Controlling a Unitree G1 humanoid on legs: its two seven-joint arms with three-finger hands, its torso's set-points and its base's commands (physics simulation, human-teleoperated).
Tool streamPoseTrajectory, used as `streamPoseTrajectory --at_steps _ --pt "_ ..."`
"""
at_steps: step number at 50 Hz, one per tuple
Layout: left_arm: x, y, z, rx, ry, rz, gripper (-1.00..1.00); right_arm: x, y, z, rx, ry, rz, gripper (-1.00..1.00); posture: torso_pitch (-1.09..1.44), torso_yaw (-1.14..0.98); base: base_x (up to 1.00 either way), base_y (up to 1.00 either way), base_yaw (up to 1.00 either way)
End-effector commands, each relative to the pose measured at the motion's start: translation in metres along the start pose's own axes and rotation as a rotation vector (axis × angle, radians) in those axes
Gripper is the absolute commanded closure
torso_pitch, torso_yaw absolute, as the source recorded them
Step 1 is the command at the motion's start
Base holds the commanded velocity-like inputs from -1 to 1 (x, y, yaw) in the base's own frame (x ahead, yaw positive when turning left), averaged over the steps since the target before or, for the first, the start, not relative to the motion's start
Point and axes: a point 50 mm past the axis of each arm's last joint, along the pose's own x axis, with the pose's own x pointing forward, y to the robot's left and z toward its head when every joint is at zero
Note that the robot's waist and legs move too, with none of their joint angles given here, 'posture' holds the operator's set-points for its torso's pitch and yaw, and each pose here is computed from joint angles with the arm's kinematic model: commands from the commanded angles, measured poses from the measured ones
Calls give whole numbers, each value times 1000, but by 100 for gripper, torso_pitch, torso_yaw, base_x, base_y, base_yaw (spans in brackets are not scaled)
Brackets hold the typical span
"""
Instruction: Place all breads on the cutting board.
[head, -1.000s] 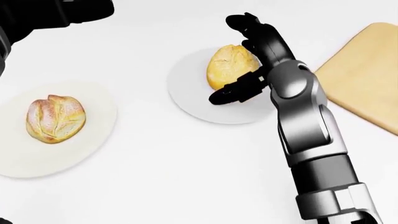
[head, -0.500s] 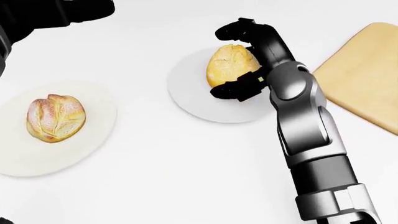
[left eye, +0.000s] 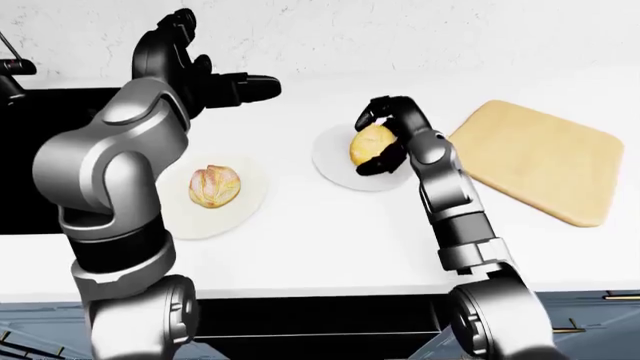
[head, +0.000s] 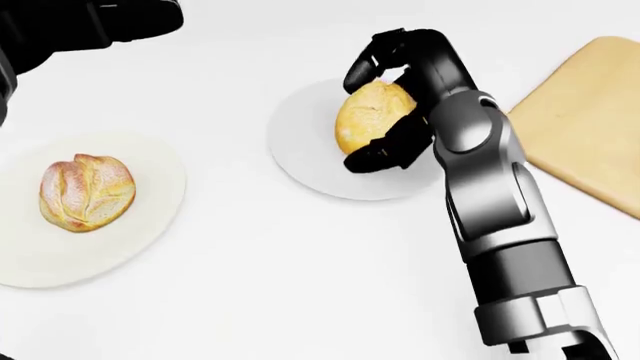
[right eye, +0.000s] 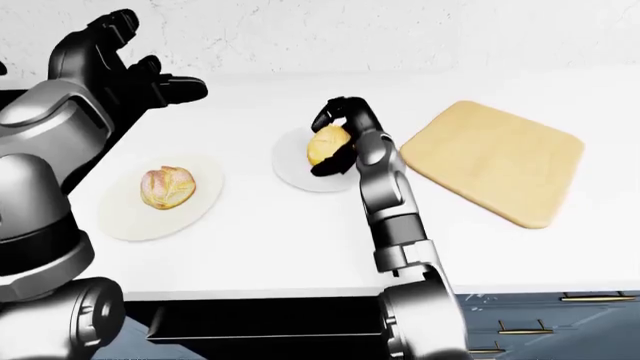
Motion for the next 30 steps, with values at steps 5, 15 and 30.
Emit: streamPoseTrajectory --at_steps 5,15,30 --pt "-5 0 21 -6 -93 -1 -100 -2 -22 40 -13 -109 -51 100 0 0 0 0 0" --pt "-20 19 20 46 -95 11 -100 -13 -58 88 -21 -148 -91 100 0 0 0 0 0" --pt "-72 70 -1 296 -56 10 -100 -15 -81 107 -30 -164 -126 100 0 0 0 0 0"
